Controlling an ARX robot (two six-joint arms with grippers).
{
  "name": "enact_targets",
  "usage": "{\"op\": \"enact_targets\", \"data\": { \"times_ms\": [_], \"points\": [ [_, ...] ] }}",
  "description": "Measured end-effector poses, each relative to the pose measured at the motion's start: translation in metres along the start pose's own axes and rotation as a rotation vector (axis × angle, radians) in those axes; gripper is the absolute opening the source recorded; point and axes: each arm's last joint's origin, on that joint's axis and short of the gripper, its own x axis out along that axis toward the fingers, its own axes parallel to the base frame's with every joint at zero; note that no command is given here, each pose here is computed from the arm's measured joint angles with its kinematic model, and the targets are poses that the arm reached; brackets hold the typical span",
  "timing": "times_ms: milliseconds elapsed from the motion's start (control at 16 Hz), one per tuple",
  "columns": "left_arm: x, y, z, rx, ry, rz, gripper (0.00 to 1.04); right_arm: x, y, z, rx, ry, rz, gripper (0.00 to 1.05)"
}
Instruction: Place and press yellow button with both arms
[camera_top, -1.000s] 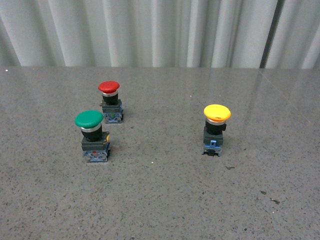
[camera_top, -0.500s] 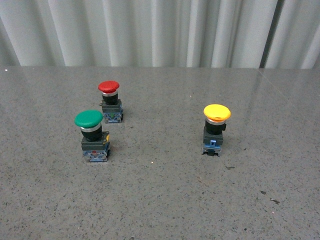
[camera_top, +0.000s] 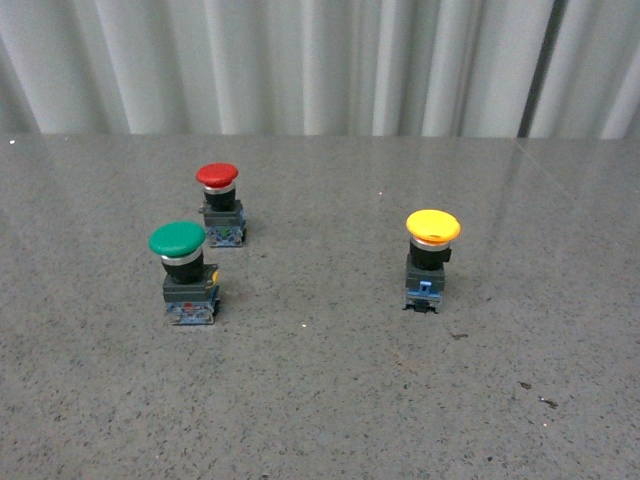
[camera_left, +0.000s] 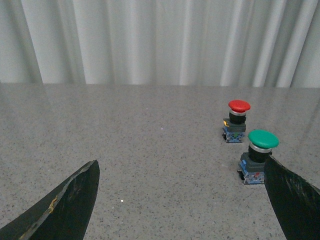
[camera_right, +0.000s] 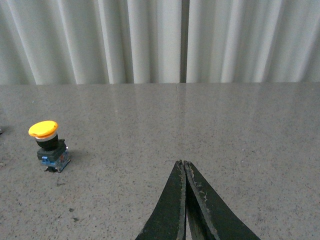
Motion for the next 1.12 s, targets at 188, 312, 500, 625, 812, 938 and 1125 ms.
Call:
{"op": "enact_targets", "data": {
  "times_ms": [188,312,500,625,812,938,1125],
  "points": [
    [0.0,0.0,-0.0001,0.0,0.001,0.0,0.98,0.0,0.0,0.0008,0.0,-0.008,0.0,0.02],
    [0.0,0.0,-0.0001,0.0,0.001,0.0,0.98,0.0,0.0,0.0007,0.0,-0.008,0.0,0.02],
    [0.0,0.0,-0.0001,0.0,0.002,0.0,0.98,0.0,0.0,0.0007,0.0,-0.008,0.0,0.02],
    [0.0,0.0,-0.0001,0.0,0.001,0.0,0.98,0.0,0.0,0.0007,0.0,-0.008,0.0,0.18],
    [0.0,0.0,-0.0001,0.0,0.001,0.0,0.98,0.0,0.0,0.0007,0.0,-0.008,0.0,0.51],
    [0.0,0.0,-0.0001,0.0,0.001,0.0,0.98,0.0,0.0,0.0007,0.0,-0.008,0.0,0.73],
    [0.0,0.0,-0.0001,0.0,0.001,0.0,0.98,0.0,0.0,0.0007,0.0,-0.008,0.0,1.0]
  ]
}}
